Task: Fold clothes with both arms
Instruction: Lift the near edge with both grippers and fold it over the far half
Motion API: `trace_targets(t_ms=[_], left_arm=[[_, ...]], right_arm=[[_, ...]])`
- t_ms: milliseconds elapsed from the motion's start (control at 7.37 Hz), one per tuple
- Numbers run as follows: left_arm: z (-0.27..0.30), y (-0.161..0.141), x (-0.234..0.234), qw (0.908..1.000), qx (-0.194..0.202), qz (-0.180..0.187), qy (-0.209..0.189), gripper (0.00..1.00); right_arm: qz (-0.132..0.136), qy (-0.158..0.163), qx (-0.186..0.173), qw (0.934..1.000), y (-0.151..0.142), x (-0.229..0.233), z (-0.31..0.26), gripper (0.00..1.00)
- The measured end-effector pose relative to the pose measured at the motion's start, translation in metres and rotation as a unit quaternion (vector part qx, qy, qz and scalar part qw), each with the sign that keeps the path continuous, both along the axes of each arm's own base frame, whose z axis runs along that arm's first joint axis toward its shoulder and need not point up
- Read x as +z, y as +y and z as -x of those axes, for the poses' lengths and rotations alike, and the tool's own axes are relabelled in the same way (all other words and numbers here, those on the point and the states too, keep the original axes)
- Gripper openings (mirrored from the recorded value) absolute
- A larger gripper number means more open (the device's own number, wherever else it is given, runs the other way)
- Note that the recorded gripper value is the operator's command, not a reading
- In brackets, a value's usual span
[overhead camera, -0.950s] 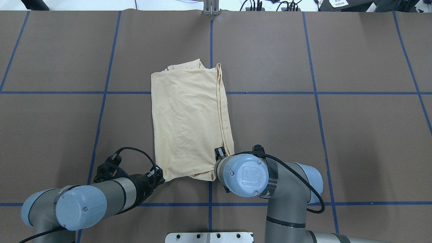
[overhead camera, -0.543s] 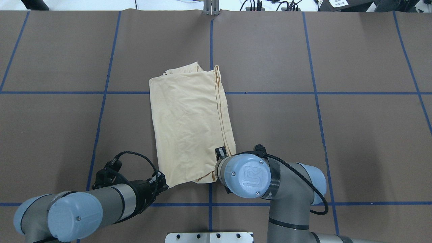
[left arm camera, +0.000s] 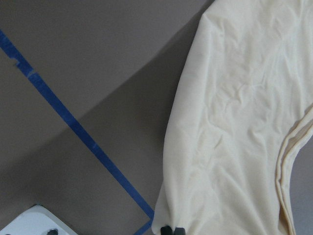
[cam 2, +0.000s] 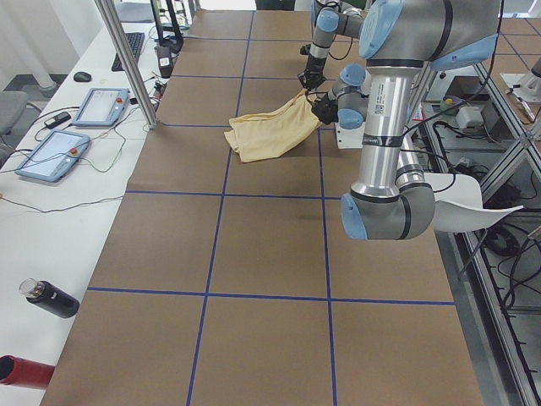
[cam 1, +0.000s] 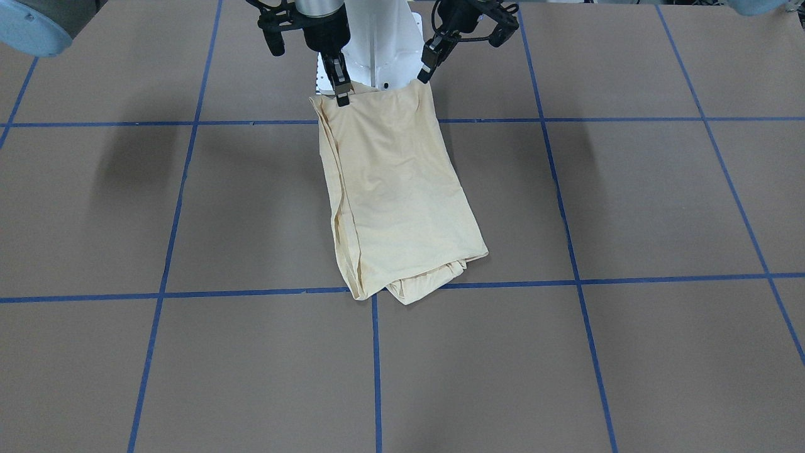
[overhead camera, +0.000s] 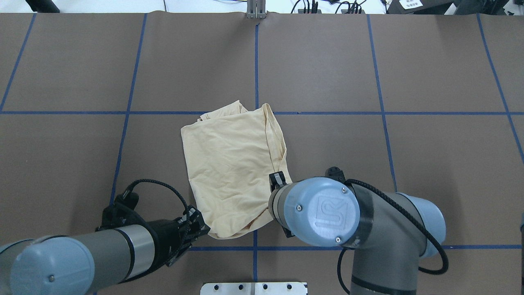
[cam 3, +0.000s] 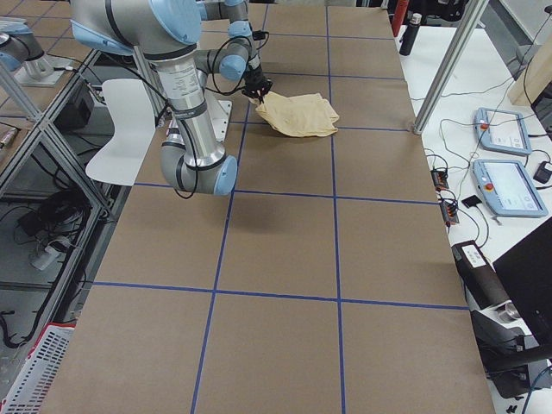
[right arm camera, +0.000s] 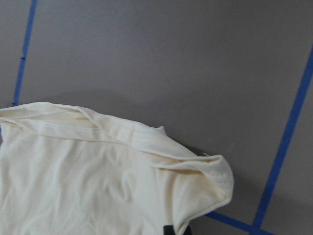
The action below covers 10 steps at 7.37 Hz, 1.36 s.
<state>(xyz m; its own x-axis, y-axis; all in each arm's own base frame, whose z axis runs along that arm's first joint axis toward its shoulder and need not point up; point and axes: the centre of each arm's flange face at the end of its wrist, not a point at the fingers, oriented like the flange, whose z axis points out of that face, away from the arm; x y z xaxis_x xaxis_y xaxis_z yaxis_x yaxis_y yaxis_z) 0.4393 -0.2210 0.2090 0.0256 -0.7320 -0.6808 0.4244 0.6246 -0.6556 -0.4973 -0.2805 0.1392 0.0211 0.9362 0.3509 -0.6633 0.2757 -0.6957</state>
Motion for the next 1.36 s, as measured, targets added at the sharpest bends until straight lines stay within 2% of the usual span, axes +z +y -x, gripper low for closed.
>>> trace_targets(t_ms=[271,543,678,814,950,1085,1357], left_arm=[[0.025,-0.063,0.005,0.9987,-0.014,-0.042,-0.024,0.00],[0.017,-0.123,0.030,0.9962,-0.029,-0.057,-0.059,0.00],[0.004,-0.155,0.048,0.9949,-0.044,-0.059,-0.069,0.00],[-0.007,-0.189,0.069,0.9933,-0.060,-0.062,-0.077,0.01],[-0.018,-0.229,0.095,0.9906,-0.076,-0.069,-0.091,0.55],[-0.022,-0.272,0.121,0.9863,-0.090,-0.084,-0.109,0.99],[0.004,-0.342,0.152,0.9770,-0.117,-0.118,-0.134,1.00]], right_arm=[[-0.007,0.008,0.004,0.9999,-0.079,-0.020,0.005,0.00],[-0.016,0.012,-0.002,0.9998,-0.165,-0.018,0.044,0.00],[-0.025,0.015,-0.005,0.9996,-0.198,-0.013,0.066,0.00],[-0.034,0.020,-0.009,0.9992,-0.225,-0.010,0.084,0.40],[-0.047,0.027,-0.015,0.9984,-0.251,-0.004,0.096,0.99],[-0.064,0.033,-0.021,0.9972,-0.280,0.004,0.106,1.00],[-0.103,0.030,-0.020,0.9940,-0.340,-0.004,0.102,1.00]])
